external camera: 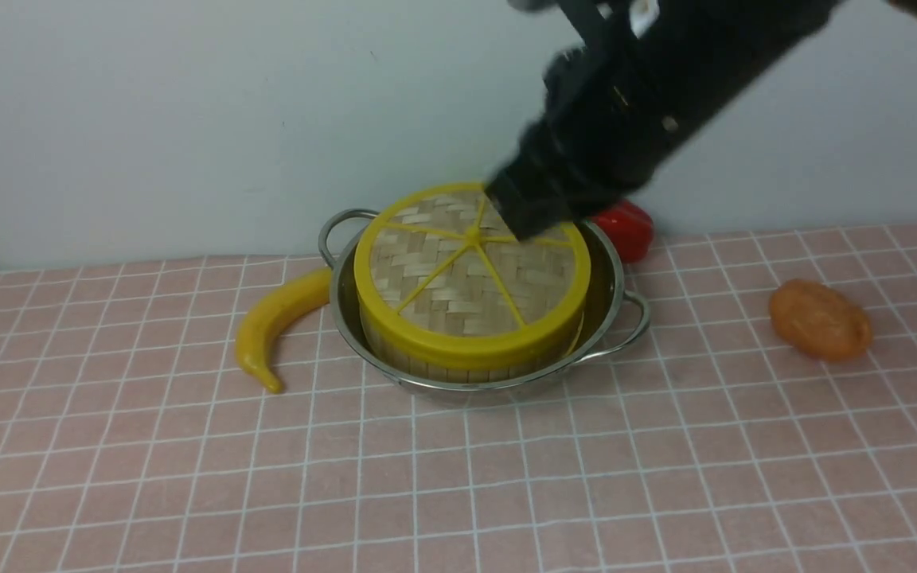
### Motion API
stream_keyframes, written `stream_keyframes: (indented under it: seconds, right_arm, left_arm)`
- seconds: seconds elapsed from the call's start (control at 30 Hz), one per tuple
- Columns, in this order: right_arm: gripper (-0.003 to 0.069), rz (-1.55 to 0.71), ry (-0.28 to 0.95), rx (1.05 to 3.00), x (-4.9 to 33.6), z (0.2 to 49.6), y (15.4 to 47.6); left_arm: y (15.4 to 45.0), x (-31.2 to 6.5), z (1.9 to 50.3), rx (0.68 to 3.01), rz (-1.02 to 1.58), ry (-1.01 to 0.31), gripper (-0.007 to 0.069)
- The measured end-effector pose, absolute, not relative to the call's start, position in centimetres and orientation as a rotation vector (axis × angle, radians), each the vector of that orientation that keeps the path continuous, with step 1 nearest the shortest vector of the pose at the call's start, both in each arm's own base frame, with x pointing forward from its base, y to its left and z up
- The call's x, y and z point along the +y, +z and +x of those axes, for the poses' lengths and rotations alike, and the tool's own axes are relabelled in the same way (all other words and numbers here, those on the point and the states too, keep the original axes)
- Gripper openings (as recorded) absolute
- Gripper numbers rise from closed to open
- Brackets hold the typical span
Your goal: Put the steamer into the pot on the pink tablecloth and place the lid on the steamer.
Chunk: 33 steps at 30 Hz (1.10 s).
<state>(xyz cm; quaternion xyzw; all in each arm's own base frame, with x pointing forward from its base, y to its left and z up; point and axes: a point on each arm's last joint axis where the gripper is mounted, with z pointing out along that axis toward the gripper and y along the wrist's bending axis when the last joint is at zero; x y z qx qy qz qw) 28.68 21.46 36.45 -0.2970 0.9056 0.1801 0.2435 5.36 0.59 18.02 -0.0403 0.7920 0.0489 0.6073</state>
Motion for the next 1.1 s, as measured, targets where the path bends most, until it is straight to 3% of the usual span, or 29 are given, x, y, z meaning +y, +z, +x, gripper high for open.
stream_keyframes:
  seconds: [0.1, 0.23, 0.27, 0.47, 0.67, 0.87, 1.1]
  right_arm:
    - [-0.0007, -0.796, 0.423, 2.464, 18.5, 25.2, 33.9]
    - [-0.0005, -0.727, 0.339, 2.285, 12.8, 18.8, 31.1]
    - [-0.0002, -0.655, 0.305, 2.185, 10.3, 16.9, 29.9]
    - [0.0004, -0.344, 0.243, 1.9, 3.9, 10.4, 25.3]
    - [0.0013, -0.182, 0.178, 1.707, 1.6, 6.9, 21.9]
    - [0.0027, -0.073, 0.123, 1.643, 0.7, 5.7, 19.8]
    - [0.0041, -0.007, 0.1, 1.737, 0.4, 5.6, 18.9]
  left_arm:
    - [18.0, 0.6, 5.4, 1.83, -0.093, 0.113, 0.0243]
    - [18.0, 0.6, 5.4, 1.83, -0.093, 0.113, 0.0243]
    - [18.0, 0.6, 5.4, 1.83, -0.093, 0.113, 0.0243]
    - [18.0, 0.6, 5.4, 1.83, -0.093, 0.113, 0.0243]
    - [18.0, 0.6, 5.4, 1.83, -0.093, 0.113, 0.0243]
    - [18.0, 0.6, 5.4, 1.83, -0.093, 0.113, 0.0243]
    - [18.0, 0.6, 5.4, 1.83, -0.093, 0.113, 0.0243]
